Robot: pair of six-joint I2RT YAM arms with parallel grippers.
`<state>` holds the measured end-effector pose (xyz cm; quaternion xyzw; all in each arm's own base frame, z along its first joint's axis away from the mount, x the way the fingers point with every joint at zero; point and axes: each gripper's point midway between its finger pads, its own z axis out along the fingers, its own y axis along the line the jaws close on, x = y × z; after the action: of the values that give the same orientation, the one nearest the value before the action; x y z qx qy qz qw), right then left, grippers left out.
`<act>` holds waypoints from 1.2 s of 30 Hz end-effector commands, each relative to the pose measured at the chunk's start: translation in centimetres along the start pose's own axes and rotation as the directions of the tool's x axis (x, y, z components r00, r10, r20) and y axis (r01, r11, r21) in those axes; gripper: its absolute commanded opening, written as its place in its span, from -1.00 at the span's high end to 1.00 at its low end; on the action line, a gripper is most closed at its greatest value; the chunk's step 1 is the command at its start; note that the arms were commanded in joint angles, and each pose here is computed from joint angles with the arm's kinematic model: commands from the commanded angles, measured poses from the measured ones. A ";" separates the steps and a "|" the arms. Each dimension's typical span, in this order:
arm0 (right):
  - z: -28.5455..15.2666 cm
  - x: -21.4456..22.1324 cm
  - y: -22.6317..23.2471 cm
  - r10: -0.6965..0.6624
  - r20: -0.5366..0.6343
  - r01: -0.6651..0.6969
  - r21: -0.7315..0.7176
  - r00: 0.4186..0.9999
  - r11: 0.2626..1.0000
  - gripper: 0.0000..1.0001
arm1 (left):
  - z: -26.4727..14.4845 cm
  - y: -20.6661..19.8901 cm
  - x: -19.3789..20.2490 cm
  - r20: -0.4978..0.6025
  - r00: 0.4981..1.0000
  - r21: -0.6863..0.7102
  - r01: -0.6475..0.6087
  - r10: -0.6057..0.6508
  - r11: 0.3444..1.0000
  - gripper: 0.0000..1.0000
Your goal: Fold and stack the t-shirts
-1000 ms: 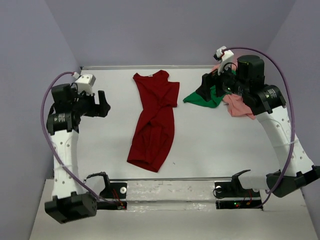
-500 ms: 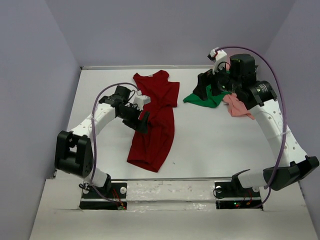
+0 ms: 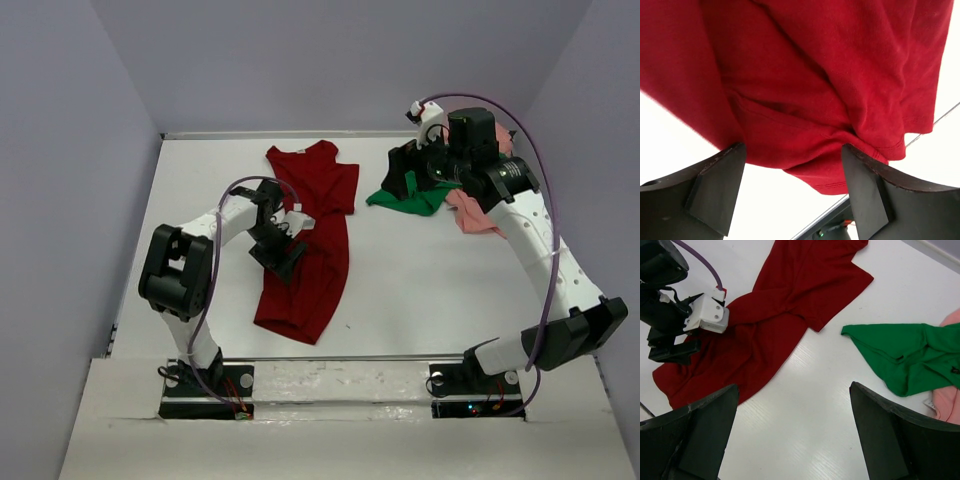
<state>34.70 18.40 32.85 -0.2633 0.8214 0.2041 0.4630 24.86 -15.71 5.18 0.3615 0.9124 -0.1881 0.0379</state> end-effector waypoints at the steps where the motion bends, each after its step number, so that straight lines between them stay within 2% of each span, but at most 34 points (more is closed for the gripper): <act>1: 1.0 -0.8 -0.5 -0.022 0.039 0.022 0.000 0.999 1.000 -0.95 | -0.8 -0.6 1.5 -0.119 0.991 0.028 -0.064 0.067 0.998 -0.72; 5: 1.8 -0.1 -0.7 -0.021 0.024 0.021 -0.003 0.999 1.000 -0.95 | -3.5 -0.8 -0.2 -0.087 0.993 -0.009 -0.080 0.079 0.997 -0.80; 8: 1.7 -0.1 -0.6 -0.024 0.028 0.025 -0.009 0.999 1.000 -0.95 | -4.4 -2.2 1.1 -0.160 0.983 -0.016 -0.096 0.093 0.995 -0.83; 11: 1.8 -0.1 -0.5 -0.021 0.029 0.022 -0.016 0.999 1.000 -0.95 | -4.6 -3.2 1.7 -0.167 0.982 -0.033 -0.094 0.088 0.995 -0.86; 15: 1.8 0.2 -0.5 -0.025 0.030 0.025 -0.015 0.999 1.000 -0.95 | -5.3 -4.6 2.1 -0.152 0.975 -0.074 -0.173 0.160 0.982 -0.94; 20: 2.0 0.1 -0.5 -0.026 0.031 0.027 -0.021 0.999 0.999 -0.95 | -3.9 -5.5 2.8 -0.205 0.956 -0.010 -0.215 0.209 0.977 -0.98; 26: 2.3 0.9 -0.8 -0.037 0.017 0.037 -0.011 0.999 0.999 -0.96 | -0.4 -5.2 7.9 -0.433 0.851 0.064 -0.299 0.297 0.952 -0.98; 31: 3.0 1.9 -1.3 -0.036 0.004 0.036 -0.005 0.999 0.999 -0.96 | -0.3 -4.2 7.6 -0.406 0.858 0.023 -0.335 0.315 0.942 -0.98; 36: 3.7 1.8 -1.3 -0.025 0.001 0.025 -0.021 1.000 0.999 -0.96 | -0.1 -3.8 8.3 -0.424 0.852 0.007 -0.336 0.307 0.942 -0.98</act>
<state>35.90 18.68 27.66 -0.2733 0.8361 0.2017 0.4307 16.31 -13.95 4.14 0.5252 0.8384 -0.0839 -0.1190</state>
